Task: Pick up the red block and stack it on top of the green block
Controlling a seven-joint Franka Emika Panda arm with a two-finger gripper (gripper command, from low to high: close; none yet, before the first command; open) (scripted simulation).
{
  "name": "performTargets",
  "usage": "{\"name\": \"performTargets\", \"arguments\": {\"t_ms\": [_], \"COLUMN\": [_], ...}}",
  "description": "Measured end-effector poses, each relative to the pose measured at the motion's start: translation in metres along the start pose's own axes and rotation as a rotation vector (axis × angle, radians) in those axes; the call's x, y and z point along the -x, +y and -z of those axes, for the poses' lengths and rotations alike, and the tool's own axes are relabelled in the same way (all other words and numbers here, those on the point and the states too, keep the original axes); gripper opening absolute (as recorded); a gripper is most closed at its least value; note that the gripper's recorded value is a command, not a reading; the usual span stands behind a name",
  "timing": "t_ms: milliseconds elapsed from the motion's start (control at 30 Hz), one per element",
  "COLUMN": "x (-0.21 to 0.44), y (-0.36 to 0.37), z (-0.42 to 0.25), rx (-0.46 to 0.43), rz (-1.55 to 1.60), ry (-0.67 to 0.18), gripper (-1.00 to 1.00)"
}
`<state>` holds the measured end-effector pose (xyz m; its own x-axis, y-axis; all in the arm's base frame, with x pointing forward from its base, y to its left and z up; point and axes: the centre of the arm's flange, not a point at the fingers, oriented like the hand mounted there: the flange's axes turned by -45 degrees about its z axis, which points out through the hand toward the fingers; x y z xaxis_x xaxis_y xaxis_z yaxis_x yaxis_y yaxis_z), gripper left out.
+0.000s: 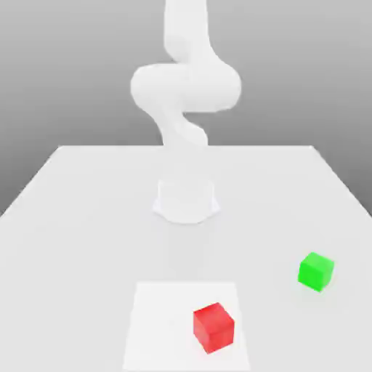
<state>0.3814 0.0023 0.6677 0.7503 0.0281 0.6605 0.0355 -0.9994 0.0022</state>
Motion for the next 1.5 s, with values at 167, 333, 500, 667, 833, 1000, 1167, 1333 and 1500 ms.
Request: {"name": "performTargets", "arguments": {"t_ms": [167, 333, 500, 667, 833, 1000, 1167, 1333, 1500], "x": [0.022, 0.066, 0.129, 0.206, 0.27, 0.3, 0.302, 0.272, 0.276], "y": [-0.008, -0.019, -0.031, -0.042, -0.043, -0.043, -0.043, -0.043, -0.141], "z": [-0.11, -0.206, -0.288, -0.353, -0.4, -0.431, -0.433, -0.4, -0.351], "rx": [-0.044, -0.082, -0.117, -0.148, -0.161, -0.162, -0.162, -0.162, -0.279], "rz": [0.088, 0.177, 0.269, 0.37, 0.423, 0.425, 0.425, 0.426, 0.677], "ry": [-0.16, -0.313, -0.465, -0.616, -0.705, -0.709, -0.71, -0.709, -0.689], "gripper": [0.0, 0.0, 0.0, 0.0, 0.0, -1.0, -1.0, -1.0, -1.0]}}
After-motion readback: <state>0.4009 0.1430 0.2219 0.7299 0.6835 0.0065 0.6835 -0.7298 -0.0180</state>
